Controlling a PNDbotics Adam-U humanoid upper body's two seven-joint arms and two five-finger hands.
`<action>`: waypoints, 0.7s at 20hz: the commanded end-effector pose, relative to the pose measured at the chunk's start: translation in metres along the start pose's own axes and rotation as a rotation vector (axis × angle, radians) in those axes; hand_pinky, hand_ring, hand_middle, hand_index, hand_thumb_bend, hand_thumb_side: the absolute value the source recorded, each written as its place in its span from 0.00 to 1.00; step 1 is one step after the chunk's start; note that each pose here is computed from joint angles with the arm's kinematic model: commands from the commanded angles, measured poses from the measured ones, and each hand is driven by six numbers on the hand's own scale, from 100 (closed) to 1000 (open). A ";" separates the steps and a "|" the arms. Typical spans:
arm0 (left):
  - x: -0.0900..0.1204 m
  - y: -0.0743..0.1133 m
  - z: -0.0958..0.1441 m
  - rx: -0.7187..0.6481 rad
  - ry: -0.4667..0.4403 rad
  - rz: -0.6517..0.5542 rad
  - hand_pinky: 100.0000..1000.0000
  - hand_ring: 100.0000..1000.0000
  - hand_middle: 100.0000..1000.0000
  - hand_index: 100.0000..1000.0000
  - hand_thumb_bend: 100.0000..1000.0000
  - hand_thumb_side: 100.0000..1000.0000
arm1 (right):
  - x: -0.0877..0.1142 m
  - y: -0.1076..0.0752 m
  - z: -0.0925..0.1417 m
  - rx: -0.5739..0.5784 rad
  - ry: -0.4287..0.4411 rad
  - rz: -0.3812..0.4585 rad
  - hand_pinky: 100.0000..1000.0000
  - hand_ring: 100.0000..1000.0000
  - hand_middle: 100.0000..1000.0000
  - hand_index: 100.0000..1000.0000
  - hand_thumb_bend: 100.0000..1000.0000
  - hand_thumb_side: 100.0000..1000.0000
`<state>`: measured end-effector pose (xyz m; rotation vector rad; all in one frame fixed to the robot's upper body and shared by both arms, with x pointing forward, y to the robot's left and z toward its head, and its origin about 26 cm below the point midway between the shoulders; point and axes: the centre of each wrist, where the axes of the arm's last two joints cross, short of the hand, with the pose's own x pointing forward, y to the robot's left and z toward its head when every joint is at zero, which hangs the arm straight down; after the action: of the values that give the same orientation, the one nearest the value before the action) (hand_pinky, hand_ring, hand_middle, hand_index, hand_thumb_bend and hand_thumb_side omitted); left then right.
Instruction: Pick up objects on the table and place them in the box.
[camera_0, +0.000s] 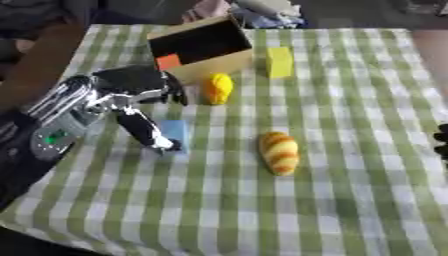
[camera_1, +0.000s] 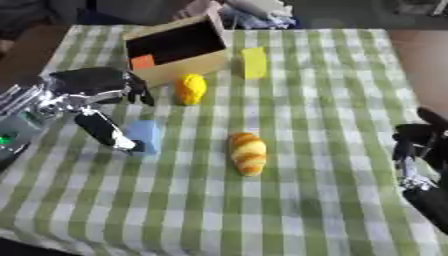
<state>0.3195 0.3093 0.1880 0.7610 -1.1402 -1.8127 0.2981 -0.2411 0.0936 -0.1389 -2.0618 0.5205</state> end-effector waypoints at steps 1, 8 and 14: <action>-0.011 0.009 0.004 -0.040 0.037 -0.029 0.76 0.76 0.80 0.89 0.72 0.53 | 0.003 -0.004 -0.002 0.001 -0.013 0.008 0.64 0.71 0.68 0.93 0.00 0.41; -0.023 -0.001 -0.019 -0.020 0.085 0.002 0.74 0.73 0.76 0.86 0.66 0.47 | 0.003 -0.003 -0.002 0.002 -0.013 0.003 0.64 0.71 0.68 0.93 0.00 0.41; -0.031 -0.008 -0.035 0.017 0.125 0.032 0.72 0.69 0.72 0.83 0.61 0.44 | 0.003 -0.002 -0.002 0.003 -0.016 -0.003 0.64 0.71 0.68 0.93 0.00 0.41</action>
<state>0.3569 0.3207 0.1612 0.8077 -1.0769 -1.7157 0.2984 -0.2412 0.0922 -0.1370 -2.0566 0.5196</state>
